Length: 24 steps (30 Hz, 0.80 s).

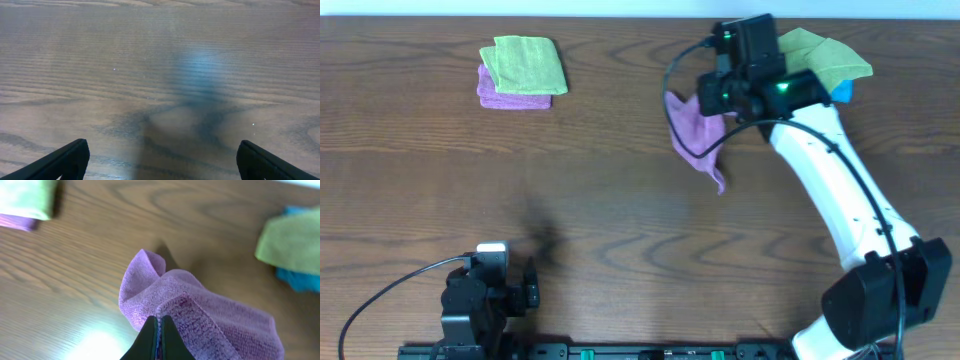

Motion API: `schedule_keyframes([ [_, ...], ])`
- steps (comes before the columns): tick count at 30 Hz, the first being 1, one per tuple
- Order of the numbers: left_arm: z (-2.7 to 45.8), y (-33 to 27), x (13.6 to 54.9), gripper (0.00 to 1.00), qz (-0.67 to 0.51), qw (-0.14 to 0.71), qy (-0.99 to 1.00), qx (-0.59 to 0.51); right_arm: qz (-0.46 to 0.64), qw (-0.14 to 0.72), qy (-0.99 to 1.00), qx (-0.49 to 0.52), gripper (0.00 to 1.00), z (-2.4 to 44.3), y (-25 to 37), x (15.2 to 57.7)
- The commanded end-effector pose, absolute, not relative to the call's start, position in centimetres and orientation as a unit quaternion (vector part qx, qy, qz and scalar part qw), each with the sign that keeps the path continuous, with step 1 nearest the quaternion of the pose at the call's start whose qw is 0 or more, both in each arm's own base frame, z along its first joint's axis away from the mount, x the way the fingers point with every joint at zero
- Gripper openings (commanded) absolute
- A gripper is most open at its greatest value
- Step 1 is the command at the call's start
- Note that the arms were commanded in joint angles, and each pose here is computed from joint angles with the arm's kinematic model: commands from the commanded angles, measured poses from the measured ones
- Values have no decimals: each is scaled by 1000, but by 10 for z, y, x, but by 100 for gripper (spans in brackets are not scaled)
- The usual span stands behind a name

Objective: Fold the cloth
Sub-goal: 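Lift the purple cloth and drag it left to the table center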

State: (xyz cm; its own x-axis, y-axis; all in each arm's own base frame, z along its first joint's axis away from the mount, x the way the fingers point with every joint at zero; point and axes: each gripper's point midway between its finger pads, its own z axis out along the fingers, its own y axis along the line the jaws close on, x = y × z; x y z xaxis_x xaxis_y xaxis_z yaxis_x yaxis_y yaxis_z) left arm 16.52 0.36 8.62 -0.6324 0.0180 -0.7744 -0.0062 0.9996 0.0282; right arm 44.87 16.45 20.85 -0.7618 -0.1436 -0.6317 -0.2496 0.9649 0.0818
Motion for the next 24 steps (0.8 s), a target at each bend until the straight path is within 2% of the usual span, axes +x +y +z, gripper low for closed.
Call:
schedule_keyframes([
  [1, 77, 5, 159, 95, 22, 410, 912, 11, 96, 354, 921, -132, 1, 223, 191, 448],
  [8, 77, 9, 159, 95, 32, 410, 911, 7, 143, 382, 893, -188, 1, 260, 252, 431],
  [11, 77, 13, 159, 95, 45, 410, 911, 2, 175, 373, 883, -224, 1, 271, 284, 408],
  [19, 77, 13, 159, 95, 44, 410, 911, 2, 205, 336, 874, -284, 1, 265, 333, 359],
  [24, 77, 13, 159, 95, 44, 410, 911, 2, 202, 327, 876, -292, 1, 258, 336, 355],
])
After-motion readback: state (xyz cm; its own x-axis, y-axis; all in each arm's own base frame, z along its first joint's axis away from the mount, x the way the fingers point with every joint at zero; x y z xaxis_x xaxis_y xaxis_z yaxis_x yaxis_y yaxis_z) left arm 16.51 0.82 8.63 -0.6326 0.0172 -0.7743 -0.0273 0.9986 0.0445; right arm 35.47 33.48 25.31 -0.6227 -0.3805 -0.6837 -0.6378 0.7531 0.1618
